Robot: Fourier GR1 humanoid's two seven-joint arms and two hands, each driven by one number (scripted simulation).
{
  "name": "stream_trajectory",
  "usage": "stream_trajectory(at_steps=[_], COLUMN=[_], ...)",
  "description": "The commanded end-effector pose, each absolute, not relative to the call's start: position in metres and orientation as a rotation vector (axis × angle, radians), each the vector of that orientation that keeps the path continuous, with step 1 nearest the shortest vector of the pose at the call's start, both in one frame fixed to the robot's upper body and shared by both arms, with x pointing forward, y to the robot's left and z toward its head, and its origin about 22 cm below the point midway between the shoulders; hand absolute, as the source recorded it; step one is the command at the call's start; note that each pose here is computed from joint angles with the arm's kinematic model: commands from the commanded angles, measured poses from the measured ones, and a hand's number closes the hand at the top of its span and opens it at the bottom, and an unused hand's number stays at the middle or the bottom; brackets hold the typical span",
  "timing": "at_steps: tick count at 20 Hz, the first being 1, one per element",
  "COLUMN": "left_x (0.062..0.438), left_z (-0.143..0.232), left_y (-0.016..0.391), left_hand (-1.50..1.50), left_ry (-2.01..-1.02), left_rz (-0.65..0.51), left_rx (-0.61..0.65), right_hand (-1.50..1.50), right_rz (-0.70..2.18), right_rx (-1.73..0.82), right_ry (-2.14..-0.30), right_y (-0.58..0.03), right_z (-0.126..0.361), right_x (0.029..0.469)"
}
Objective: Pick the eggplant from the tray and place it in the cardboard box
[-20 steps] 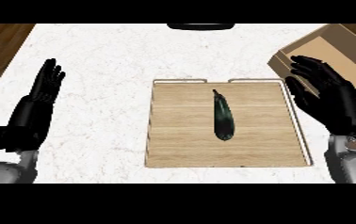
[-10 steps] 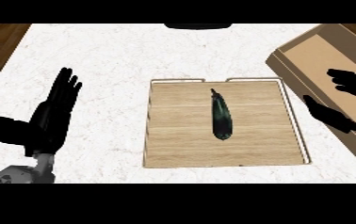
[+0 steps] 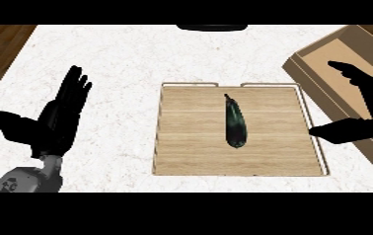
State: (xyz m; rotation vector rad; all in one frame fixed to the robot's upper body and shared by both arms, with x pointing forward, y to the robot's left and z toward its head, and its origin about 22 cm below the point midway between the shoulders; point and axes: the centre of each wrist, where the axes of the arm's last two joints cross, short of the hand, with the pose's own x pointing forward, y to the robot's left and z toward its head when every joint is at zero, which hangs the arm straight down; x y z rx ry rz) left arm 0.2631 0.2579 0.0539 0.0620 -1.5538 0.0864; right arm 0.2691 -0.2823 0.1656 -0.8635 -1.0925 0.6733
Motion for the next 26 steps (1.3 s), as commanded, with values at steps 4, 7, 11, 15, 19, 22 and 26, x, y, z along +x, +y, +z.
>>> stream_trajectory(at_steps=[4, 7, 11, 15, 19, 22, 26], left_x=[0.264, 0.27, 0.27, 0.266, 0.265, 0.257, 0.252], left_z=[0.047, 0.065, 0.07, 0.044, 0.053, 0.046, 0.065], left_y=[0.248, 0.243, 0.241, 0.242, 0.263, 0.263, 0.257], left_hand=[0.0, 0.0, 0.0, 0.0, 0.0, 0.0, 0.0], left_ry=[-1.547, -1.55, -1.542, -1.561, -1.554, -1.547, -1.549], left_rz=[0.097, 0.094, 0.092, 0.105, 0.106, 0.097, 0.098], left_rx=[0.042, 0.049, 0.081, 0.067, 0.097, 0.079, 0.054], right_hand=[-1.5, -1.5, -1.5, -1.5, -1.5, -1.5, -1.5], right_rz=[0.832, 0.807, 0.809, 0.802, 0.807, 0.786, 0.803], right_rx=[-0.712, -0.662, -0.592, -0.581, -0.649, -0.612, -0.583], right_ry=[-0.843, -0.881, -0.866, -0.871, -0.807, -0.769, -0.762], right_y=[-0.234, -0.202, -0.177, -0.159, -0.155, -0.155, -0.13], right_z=[0.214, 0.232, 0.202, 0.197, 0.2, 0.181, 0.168], right_x=[0.287, 0.302, 0.315, 0.323, 0.326, 0.327, 0.32])
